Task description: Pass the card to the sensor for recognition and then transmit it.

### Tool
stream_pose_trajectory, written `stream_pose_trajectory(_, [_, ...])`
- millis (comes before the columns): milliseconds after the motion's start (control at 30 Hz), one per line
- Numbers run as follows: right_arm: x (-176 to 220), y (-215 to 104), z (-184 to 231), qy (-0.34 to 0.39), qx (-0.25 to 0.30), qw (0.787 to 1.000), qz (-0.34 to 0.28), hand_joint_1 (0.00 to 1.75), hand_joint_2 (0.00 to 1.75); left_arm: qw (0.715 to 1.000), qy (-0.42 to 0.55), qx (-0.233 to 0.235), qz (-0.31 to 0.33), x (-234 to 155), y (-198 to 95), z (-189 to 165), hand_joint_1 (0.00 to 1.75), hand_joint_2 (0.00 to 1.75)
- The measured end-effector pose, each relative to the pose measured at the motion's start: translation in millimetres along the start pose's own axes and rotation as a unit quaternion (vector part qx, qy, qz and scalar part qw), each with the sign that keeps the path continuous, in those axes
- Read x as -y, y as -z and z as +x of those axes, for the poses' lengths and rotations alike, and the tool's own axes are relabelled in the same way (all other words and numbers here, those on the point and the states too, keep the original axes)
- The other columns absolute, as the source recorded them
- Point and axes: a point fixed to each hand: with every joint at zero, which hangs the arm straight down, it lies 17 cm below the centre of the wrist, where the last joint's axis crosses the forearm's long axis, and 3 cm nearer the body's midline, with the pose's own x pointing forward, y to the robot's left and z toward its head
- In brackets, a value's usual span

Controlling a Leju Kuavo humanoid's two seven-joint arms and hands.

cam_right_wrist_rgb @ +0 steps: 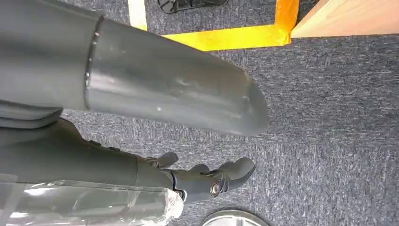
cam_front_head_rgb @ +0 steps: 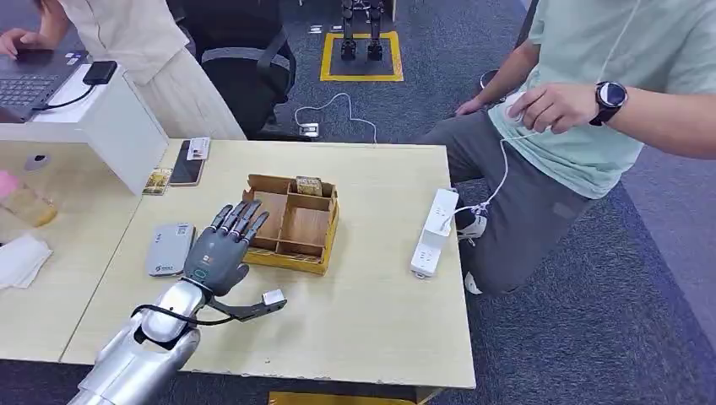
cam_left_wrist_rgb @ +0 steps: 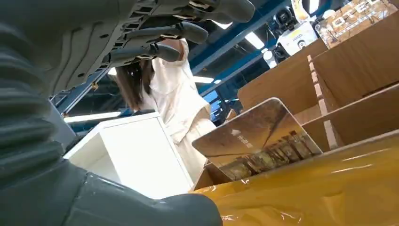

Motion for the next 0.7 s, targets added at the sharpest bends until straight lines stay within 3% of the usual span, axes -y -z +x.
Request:
stream_pose_trajectory(33, [0.0,0.0,0.0,0.000,0.000,1.000,0.000,0.00,0.00,1.000,0.000,0.001,-0.001,0.5,-0.1,0.2,0.59,1.75])
stream_pose_trajectory(67, [0.0,0.1,0.2,0.000,0.000,1.000,0.000,0.00,0.00,1.000,0.001,0.002,-0.002,1.7,-0.3,0.5,0.59,1.75])
stream_pose_trajectory(100, [0.2,0.2,0.6,0.000,0.001,1.000,0.000,0.00,0.00,1.000,0.001,0.003,-0.004,3.0,-0.6,0.4,1.75,1.75])
stream_pose_trajectory(300, [0.1,0.9,2.4,0.001,0.002,1.000,-0.001,0.00,0.00,1.000,-0.001,0.010,-0.014,8.6,-1.7,1.1,1.69,1.75])
stream_pose_trajectory(700, [0.9,1.8,4.7,0.002,0.004,1.000,-0.003,0.00,0.00,1.000,-0.003,0.012,-0.018,9.9,-0.8,1.1,1.75,1.75])
